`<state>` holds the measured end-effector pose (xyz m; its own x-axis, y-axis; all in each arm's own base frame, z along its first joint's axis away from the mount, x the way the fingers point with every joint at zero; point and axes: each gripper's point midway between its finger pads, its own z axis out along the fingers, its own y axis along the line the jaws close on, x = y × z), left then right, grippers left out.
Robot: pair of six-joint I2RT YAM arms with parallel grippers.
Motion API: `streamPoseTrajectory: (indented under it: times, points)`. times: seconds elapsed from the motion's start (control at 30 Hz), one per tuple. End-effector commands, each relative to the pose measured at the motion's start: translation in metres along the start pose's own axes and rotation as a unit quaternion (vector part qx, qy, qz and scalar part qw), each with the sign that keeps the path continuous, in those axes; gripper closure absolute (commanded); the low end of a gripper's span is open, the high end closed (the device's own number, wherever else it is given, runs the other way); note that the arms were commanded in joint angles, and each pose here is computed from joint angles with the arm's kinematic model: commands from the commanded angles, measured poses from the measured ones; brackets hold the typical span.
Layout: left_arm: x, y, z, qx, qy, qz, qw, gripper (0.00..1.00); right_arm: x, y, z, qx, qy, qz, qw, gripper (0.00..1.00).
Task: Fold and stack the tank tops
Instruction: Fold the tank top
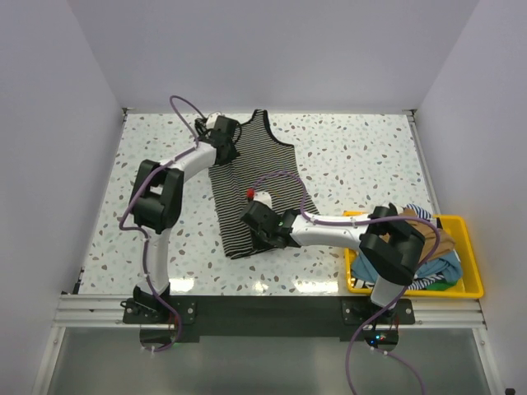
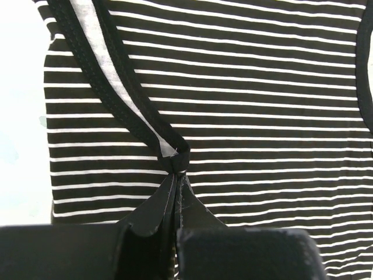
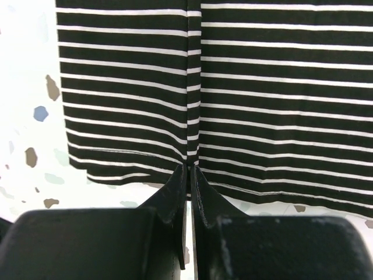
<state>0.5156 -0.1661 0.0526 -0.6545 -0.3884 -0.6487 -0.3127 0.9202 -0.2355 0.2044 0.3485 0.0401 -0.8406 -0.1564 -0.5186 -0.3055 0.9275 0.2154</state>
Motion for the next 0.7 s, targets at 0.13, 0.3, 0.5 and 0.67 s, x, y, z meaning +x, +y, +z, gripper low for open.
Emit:
streamPoseTrajectory:
  times: [0.13, 0.3, 0.5, 0.67]
  points:
    - [-0.004, -0.023, 0.003, 0.032, -0.021, 0.006, 0.999, 0.99, -0.006, -0.008, -0.003, 0.012, -0.027, 0.020, 0.999, 1.00]
    - [0.002, -0.027, 0.004, 0.045, -0.018, 0.012, 0.999, 0.88, -0.005, -0.010, -0.001, 0.014, -0.028, 0.022, 0.999, 1.00]
    - [0.005, -0.029, 0.006, 0.051, -0.016, 0.015, 0.998, 0.87, -0.003, -0.012, 0.000, 0.016, -0.027, 0.026, 0.999, 1.00]
    - [0.009, -0.030, 0.008, 0.055, -0.015, 0.021, 0.998, 0.80, -0.002, -0.012, 0.000, 0.017, -0.028, 0.029, 0.999, 1.00]
